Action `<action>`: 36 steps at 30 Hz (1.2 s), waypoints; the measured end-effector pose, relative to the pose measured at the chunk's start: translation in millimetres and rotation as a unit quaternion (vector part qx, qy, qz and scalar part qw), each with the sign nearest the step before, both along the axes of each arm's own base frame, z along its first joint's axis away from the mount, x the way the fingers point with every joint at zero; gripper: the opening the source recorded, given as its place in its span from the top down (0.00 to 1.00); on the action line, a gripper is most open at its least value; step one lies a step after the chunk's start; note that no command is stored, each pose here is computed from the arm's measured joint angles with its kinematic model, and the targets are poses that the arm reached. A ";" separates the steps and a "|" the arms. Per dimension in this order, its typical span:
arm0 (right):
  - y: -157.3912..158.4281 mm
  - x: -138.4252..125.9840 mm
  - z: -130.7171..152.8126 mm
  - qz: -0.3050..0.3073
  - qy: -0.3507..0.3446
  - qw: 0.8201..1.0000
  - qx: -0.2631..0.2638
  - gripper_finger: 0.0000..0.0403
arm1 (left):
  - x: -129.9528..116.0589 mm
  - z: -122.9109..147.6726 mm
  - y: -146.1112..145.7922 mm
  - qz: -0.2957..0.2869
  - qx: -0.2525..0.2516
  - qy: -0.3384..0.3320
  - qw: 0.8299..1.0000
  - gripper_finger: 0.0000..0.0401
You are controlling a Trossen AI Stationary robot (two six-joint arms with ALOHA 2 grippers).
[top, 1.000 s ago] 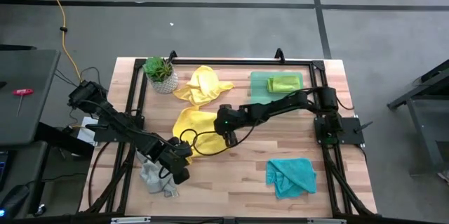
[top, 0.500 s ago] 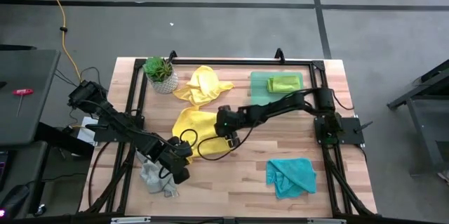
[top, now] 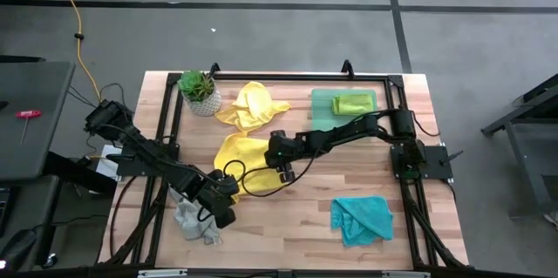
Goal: Fold microfiber towels
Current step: Fold the bottom yellow towel
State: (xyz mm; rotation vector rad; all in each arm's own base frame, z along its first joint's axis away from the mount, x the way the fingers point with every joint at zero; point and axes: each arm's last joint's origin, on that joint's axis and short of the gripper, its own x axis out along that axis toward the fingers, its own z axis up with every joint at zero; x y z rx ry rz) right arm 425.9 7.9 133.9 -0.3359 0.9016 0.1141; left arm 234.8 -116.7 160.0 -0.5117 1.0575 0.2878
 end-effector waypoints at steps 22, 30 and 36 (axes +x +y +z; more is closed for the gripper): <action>-6.9 -46.1 108.1 -0.104 0.003 0.992 0.077 1.00 | -8.1 51.6 45.9 0.029 -0.001 -0.080 0.996 1.00; -2.4 -109.6 163.5 -0.190 -0.015 0.975 0.118 1.00 | -17.8 96.5 108.2 0.074 0.060 -0.175 0.980 1.00; -5.2 -145.1 202.5 -0.254 -0.088 0.955 0.122 1.00 | -11.0 121.6 154.7 0.058 0.112 -0.193 0.973 1.00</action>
